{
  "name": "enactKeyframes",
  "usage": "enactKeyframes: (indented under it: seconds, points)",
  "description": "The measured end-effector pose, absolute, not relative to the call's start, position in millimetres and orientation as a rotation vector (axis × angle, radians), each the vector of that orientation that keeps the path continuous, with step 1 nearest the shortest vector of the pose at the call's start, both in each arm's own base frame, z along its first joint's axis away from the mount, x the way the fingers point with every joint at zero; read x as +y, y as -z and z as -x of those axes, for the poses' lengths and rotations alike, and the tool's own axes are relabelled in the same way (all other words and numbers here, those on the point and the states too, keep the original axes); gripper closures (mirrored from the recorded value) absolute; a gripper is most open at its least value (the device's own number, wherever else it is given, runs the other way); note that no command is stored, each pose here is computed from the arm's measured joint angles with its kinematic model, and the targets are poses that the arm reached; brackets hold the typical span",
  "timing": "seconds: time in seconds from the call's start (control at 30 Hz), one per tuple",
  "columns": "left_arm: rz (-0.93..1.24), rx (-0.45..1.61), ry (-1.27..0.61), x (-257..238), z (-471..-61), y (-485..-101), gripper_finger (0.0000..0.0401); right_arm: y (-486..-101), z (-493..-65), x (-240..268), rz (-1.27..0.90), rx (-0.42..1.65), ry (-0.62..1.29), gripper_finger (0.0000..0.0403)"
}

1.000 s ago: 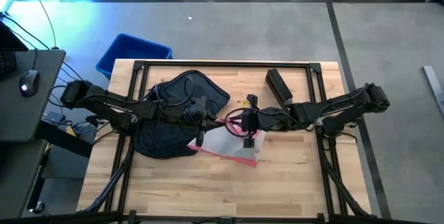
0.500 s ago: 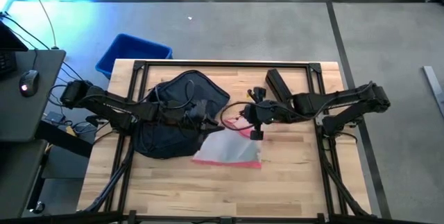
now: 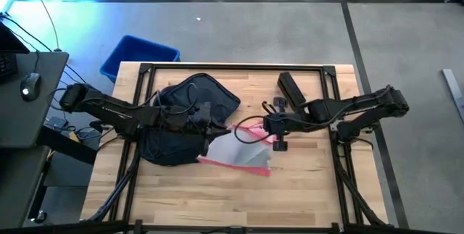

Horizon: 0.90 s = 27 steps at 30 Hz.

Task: Unpack backpack
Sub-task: Close the transparent pink zip bag

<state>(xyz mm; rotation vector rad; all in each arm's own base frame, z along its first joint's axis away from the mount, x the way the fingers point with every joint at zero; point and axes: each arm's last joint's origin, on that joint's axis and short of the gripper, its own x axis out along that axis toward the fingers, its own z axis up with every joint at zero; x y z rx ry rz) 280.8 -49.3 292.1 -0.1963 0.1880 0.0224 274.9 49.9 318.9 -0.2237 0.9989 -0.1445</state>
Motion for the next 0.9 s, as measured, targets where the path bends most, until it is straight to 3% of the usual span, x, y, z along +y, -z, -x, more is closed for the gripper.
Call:
enactKeyframes:
  seconds: [0.23, 0.9]
  points:
    - [0.199, 0.245, -0.053, -51, -268, -295, 0.0401, -318, -252, 52, 0.205, 1.062, 0.189, 0.0403]
    - [0.204, 0.307, -0.124, -63, -237, -303, 0.0401, -238, -154, 42, -0.077, 1.29, 0.277, 0.0403]
